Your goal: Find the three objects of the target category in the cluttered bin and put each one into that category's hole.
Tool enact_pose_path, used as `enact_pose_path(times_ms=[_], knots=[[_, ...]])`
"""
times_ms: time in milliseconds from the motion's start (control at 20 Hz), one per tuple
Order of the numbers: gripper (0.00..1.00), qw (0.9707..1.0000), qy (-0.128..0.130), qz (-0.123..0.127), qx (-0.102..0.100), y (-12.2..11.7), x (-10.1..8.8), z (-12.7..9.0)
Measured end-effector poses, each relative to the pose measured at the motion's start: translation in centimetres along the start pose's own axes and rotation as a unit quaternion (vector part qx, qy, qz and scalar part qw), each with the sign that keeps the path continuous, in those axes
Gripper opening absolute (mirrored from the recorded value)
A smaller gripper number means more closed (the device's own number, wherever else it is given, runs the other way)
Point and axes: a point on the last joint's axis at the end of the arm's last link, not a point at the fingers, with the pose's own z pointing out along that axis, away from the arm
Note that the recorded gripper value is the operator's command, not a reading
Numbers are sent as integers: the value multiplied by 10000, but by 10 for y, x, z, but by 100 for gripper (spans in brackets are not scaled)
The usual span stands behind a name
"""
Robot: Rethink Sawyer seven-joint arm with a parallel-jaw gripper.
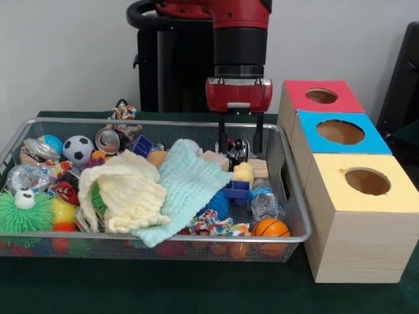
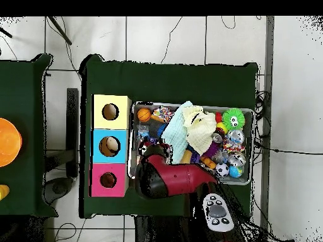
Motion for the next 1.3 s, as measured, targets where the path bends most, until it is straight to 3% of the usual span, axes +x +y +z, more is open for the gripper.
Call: enact_pose_path(times_ms=[1000, 1300], knots=[[100, 9998, -154, -34, 110, 5, 6, 26], [100, 9996, -262, 64, 84, 9, 14, 36]])
